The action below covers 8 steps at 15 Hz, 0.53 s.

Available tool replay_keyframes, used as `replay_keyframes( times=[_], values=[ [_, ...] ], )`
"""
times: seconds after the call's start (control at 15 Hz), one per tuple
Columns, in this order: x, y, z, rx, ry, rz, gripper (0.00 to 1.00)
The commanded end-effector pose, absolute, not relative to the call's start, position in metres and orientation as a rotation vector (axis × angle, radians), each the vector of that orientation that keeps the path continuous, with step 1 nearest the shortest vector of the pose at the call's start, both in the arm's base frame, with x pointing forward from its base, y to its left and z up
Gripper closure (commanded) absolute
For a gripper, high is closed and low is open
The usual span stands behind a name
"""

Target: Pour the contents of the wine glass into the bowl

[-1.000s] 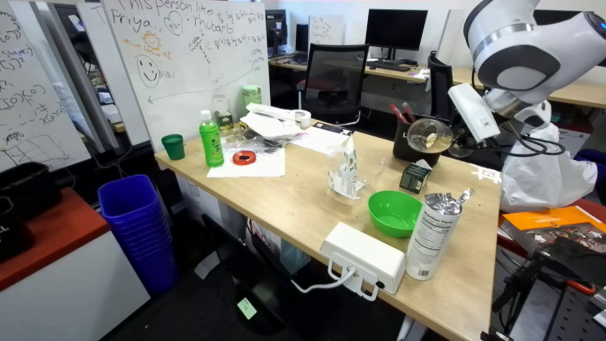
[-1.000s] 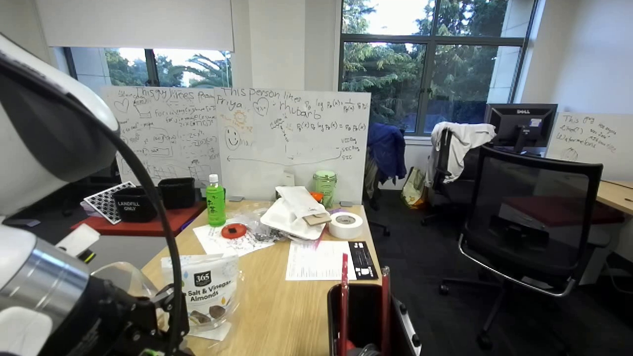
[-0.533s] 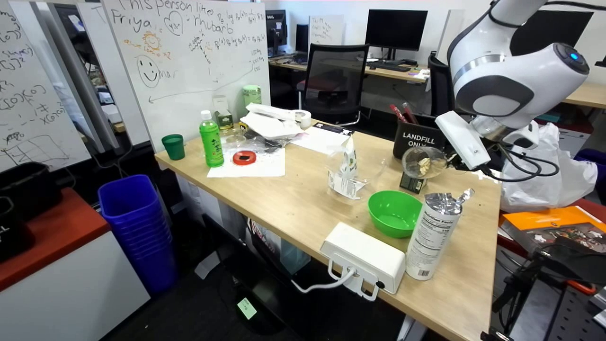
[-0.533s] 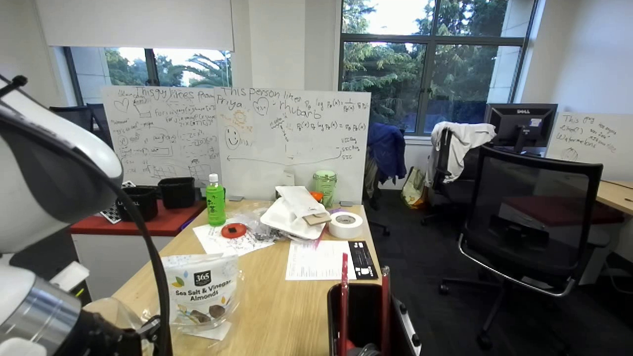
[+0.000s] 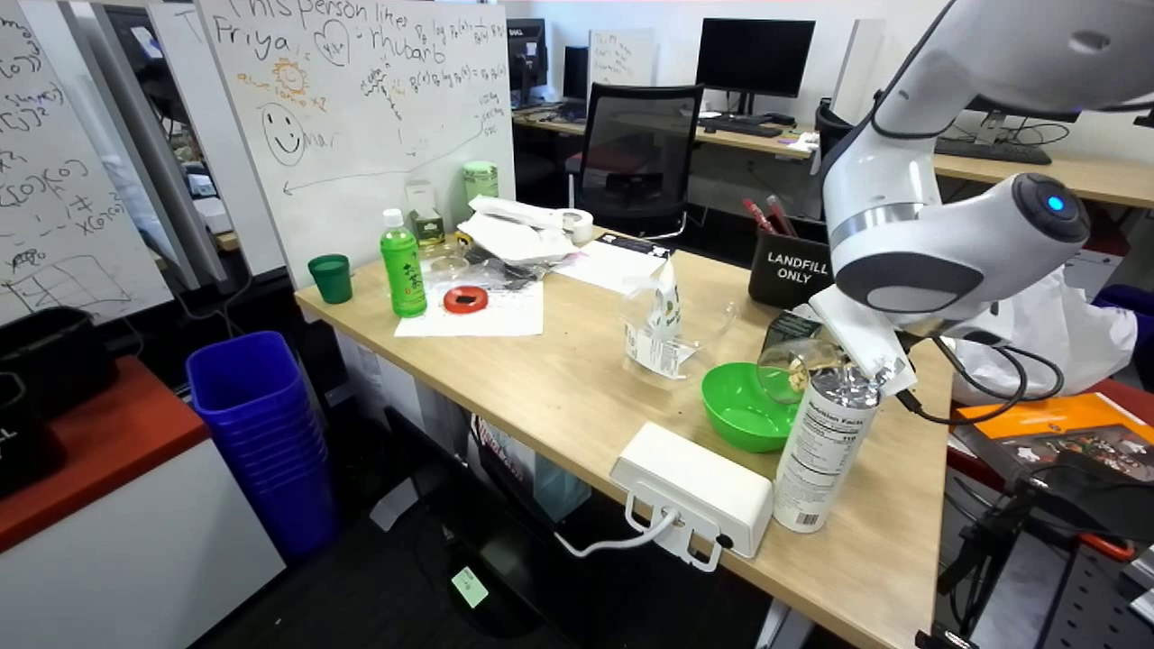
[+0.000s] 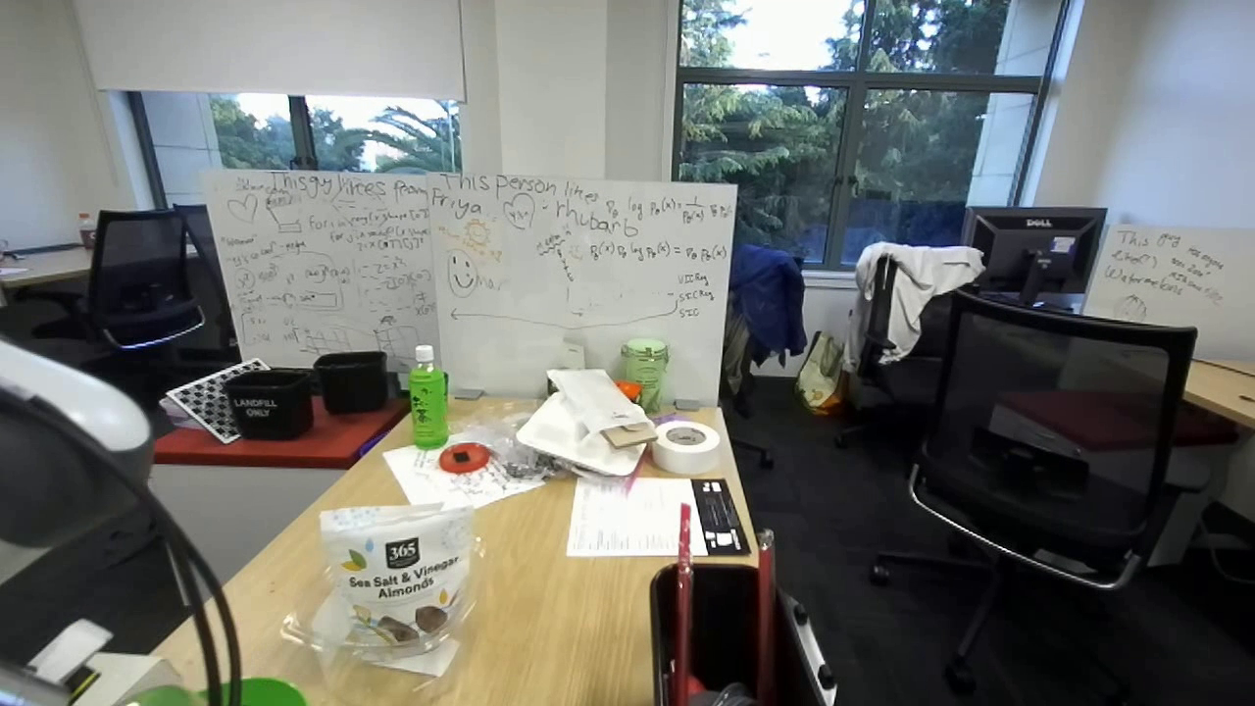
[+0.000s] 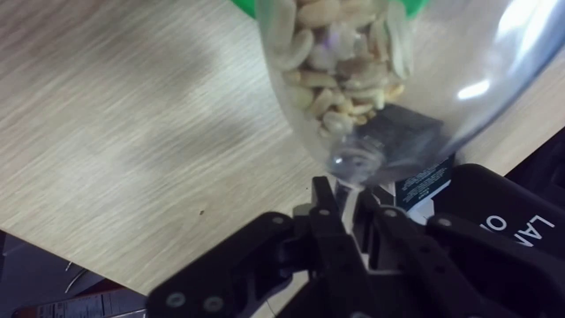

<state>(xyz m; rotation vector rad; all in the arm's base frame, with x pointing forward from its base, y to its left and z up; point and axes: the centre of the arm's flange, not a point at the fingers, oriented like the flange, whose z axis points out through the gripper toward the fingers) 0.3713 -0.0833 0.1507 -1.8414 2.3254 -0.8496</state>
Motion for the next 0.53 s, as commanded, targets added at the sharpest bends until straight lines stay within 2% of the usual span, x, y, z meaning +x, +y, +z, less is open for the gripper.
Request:
replay_keyframes(
  times=[0.0,0.47],
  values=[
    [0.3574,-0.0766,0.1384,-1.847,2.332,-0.926,0.96],
    [0.3550,-0.0671,0.1460,-1.798,2.330,-0.963,0.96]
  ],
)
